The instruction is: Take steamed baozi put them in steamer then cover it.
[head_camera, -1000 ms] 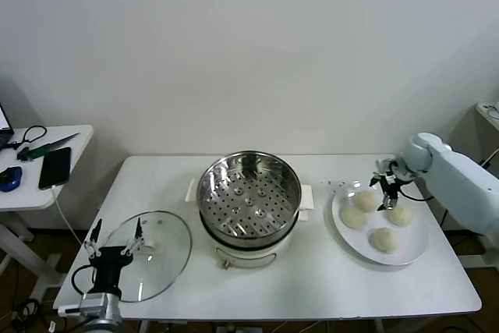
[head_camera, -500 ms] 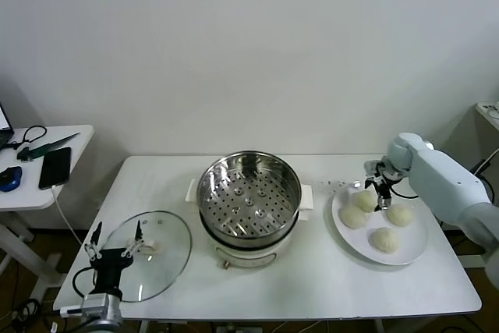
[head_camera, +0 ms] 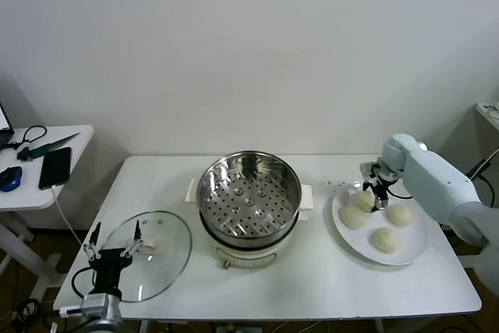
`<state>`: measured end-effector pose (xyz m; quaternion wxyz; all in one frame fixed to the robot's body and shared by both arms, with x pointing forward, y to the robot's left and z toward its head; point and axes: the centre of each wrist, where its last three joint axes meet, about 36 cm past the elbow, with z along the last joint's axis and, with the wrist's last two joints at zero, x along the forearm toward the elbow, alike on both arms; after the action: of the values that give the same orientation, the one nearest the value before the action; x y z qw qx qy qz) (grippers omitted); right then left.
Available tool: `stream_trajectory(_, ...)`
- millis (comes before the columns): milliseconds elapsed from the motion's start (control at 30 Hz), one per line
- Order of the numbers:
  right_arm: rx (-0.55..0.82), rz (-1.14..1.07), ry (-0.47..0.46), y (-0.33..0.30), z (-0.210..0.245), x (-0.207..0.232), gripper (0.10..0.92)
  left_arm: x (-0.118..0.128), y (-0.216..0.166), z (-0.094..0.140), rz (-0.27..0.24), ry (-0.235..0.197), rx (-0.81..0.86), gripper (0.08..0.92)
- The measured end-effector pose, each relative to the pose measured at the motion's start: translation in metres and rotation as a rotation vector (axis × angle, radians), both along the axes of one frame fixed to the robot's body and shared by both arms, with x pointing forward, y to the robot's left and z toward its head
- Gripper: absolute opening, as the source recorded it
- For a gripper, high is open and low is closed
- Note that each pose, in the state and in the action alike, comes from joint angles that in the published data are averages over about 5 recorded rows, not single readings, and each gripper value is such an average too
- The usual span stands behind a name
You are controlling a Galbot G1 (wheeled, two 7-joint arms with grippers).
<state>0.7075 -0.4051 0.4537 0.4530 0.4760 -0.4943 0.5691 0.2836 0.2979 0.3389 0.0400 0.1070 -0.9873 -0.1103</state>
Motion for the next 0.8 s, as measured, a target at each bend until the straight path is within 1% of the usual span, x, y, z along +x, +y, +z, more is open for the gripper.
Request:
stream_trajectory(200,0.005,0.01,-0.005,-0.002,0.009,0.0,0.687,-0.002,0.0,-0.001,0.001,0.004,0.0,0.823)
stream_trajectory(400,0.022,0.045,-0.03,-0.002,0.035,0.003,0.687,-0.003,-0.001,0.001,-0.001,0.001,0.0,0.823)
stream_trajectory(567,0.042,0.116,-0.065,0.011,0.074,0.013,0.687,-0.004,-0.002,0.002,-0.002,-0.001,0.0,0.823)
stream_trajectory(800,0.063,0.288,-0.131,0.047,0.146,0.029,0.687,-0.009,-0.002,0.002,-0.009,0.008,0.0,0.823)
